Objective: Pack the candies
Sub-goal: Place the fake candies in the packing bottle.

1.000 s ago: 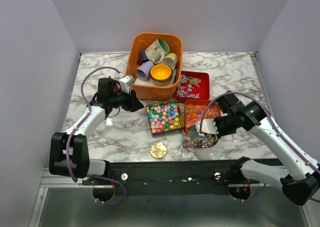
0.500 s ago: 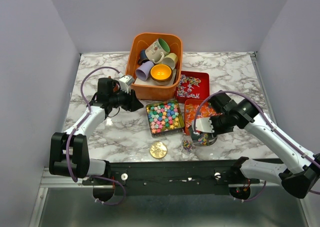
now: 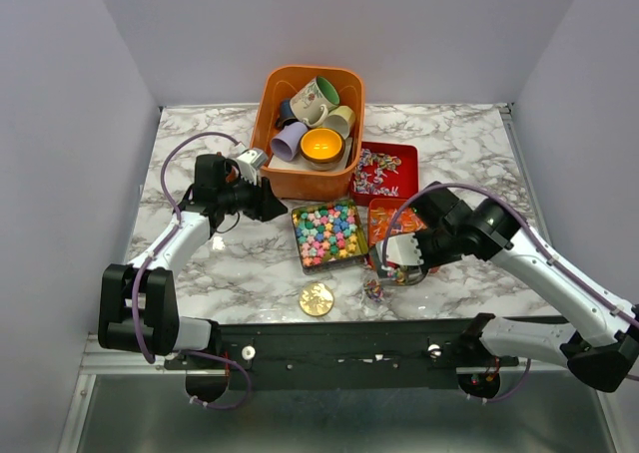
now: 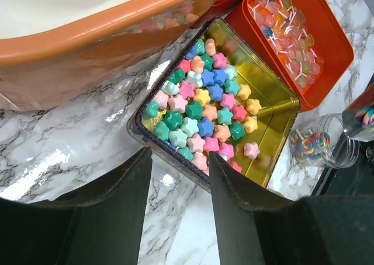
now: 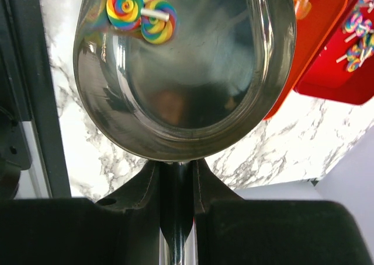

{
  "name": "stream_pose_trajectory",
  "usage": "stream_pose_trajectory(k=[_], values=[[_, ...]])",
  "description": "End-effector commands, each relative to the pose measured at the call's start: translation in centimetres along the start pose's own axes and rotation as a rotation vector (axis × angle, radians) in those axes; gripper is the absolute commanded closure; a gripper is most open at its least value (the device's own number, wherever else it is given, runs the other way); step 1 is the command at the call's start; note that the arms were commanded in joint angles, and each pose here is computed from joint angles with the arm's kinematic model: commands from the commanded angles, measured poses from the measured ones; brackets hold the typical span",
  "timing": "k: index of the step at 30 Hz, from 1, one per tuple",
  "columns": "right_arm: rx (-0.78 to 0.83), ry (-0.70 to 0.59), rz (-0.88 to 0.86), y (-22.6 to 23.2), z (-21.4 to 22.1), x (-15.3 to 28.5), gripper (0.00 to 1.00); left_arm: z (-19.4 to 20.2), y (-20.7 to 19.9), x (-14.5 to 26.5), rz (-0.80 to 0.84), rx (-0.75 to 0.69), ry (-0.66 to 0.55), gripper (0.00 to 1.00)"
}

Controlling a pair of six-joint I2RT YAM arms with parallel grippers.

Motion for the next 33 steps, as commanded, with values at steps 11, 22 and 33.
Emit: stream_pose_trajectory(k=[11,22,33], values=[[0.005,0.151,-0.083,2.4,1.6,0.2,0.99,0.0,-0.3,0.0,0.034,0.004,-0.017,0.46],[-0.082,0.029,-0.029,2.3,0.2,1.9,0.99,-1.7,-2.8,0.7,0.124,0.022,-0.055,0.46],[-0.376,-0.313,0.165,-2.9,-4.3,3.7,0.99,-4.8,-13.0,1.2,0.443,0.176,-0.147,0.35]])
Point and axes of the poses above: each gripper's point midway between its finger pads, its own x axis back along the fingers, its own y axis along the line the jaws close on, z = x × y, the point moved 2 cm from there along x, back along the fingers, and after that the axes turned 4 degrees about -x, right-handed, at the moved point
